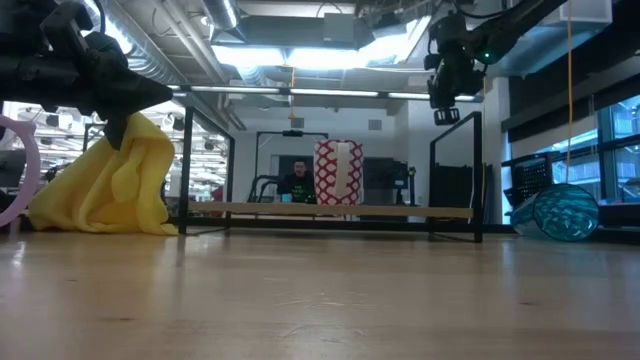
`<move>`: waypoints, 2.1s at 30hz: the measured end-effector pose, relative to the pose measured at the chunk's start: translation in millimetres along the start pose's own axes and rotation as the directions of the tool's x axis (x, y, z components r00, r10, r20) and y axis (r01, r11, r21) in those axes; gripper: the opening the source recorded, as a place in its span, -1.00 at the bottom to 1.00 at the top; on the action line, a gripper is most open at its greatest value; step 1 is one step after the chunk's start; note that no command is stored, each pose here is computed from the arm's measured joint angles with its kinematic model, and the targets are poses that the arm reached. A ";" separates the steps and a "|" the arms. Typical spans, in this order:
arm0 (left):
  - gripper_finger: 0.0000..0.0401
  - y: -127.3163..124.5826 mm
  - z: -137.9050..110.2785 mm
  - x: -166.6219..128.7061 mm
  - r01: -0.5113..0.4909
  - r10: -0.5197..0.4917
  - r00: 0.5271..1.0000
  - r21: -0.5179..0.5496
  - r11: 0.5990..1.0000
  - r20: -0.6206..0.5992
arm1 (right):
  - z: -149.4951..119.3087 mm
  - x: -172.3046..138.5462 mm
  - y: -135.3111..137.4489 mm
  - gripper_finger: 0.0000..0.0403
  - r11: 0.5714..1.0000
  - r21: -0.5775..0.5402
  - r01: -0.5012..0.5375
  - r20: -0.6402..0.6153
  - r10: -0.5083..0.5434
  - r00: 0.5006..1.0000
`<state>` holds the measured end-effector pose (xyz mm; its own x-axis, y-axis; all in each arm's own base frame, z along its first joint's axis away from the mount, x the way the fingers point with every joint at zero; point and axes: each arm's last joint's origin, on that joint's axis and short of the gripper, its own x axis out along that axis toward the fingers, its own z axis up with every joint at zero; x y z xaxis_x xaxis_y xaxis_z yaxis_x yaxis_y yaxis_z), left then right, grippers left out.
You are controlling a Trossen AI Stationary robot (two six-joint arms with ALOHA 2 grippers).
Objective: Stack small to large cups/mugs on shelf
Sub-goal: Put the blue cup on the shelf
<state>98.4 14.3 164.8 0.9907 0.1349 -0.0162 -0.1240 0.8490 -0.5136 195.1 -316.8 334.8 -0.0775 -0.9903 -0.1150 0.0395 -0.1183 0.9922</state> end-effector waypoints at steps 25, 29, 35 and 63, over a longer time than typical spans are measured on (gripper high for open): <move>-0.93 0.0 0.0 0.0 0.001 -0.001 1.000 0.000 1.000 0.000 | 23.7 10.9 -22.0 -0.76 0.971 0.136 0.199 0.068 -0.209 0.975; -0.93 0.0 0.0 0.0 0.000 0.000 1.000 0.000 1.000 0.000 | 31.7 14.5 -21.5 -0.76 0.967 0.201 0.154 0.173 -0.190 0.966; -0.93 -0.1 0.0 0.0 0.000 0.000 1.000 0.000 1.000 0.000 | 60.9 34.6 -17.5 -0.76 0.941 0.186 0.282 0.171 -0.314 0.934; -0.93 0.0 -0.1 0.0 0.000 0.000 1.000 0.000 1.000 -0.001 | 65.9 98.6 -41.8 -0.98 0.225 0.182 0.957 0.128 -0.971 0.204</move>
<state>98.5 14.2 164.7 0.9908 0.1342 -0.0165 -0.1236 0.8489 -0.5139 120.2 -404.8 285.2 -0.1815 -0.0778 -0.9803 -0.2470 -0.9613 0.1220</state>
